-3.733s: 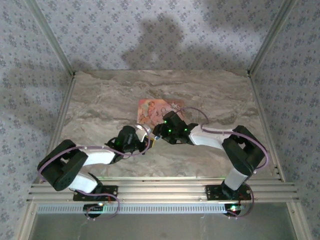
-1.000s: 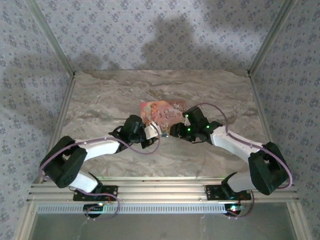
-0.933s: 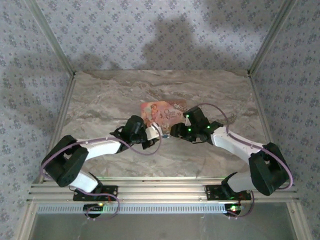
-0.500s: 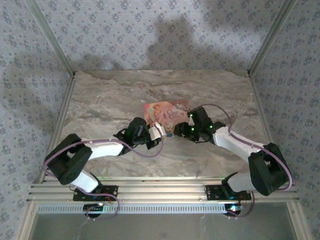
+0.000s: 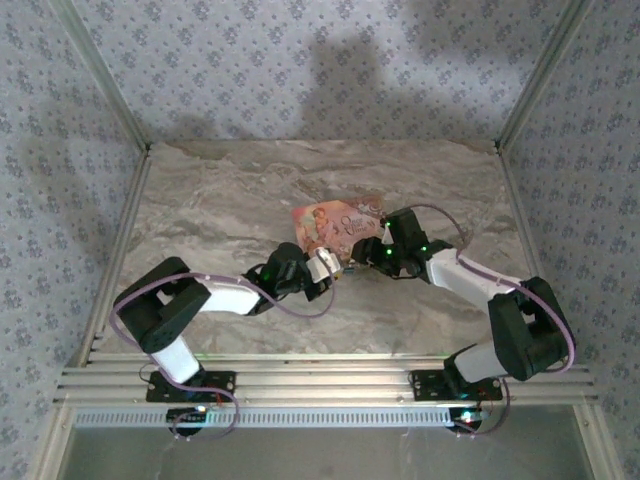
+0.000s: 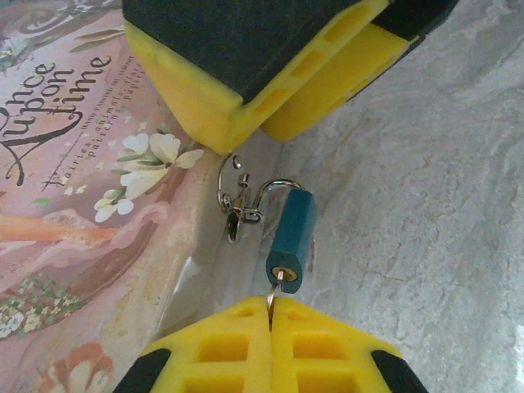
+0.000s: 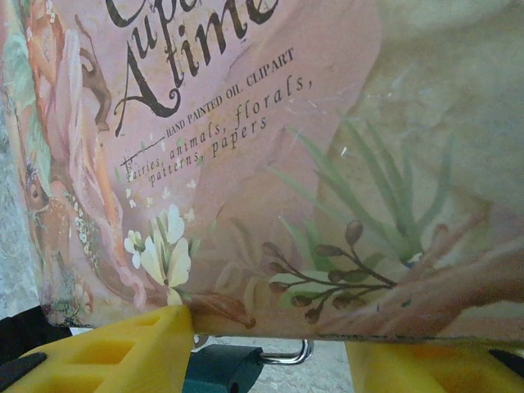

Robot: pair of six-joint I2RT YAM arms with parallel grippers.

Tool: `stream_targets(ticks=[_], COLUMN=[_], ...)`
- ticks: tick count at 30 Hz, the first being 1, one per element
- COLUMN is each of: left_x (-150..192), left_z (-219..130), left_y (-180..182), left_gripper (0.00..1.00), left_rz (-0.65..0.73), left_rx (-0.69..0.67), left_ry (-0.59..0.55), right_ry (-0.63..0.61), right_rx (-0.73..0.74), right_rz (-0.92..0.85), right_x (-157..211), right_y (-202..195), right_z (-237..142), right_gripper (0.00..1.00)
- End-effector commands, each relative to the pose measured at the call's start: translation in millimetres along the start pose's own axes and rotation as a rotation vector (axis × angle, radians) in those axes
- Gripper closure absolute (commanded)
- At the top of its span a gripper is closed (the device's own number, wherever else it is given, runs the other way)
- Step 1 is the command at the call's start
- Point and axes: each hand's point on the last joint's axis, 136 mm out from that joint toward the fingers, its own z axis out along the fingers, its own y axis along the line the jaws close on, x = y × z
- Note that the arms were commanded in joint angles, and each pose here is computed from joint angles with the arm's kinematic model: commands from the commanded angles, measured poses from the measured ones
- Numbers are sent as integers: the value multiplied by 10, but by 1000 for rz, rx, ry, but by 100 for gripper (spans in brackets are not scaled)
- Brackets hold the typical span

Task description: Unlock a padlock with a key

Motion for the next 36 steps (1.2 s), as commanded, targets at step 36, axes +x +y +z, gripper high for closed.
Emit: stream_targets(ticks=[36], left_x=[-180], left_z=[-1222], left_y=[314], left_gripper=[100], left_rz=[-263], left_rx=[-299], left_ry=[-97], right_ry=[-250], right_rx=[54], right_rz=[-80], right_x=[-138], right_y=[216], right_z=[-984], right_gripper=[36])
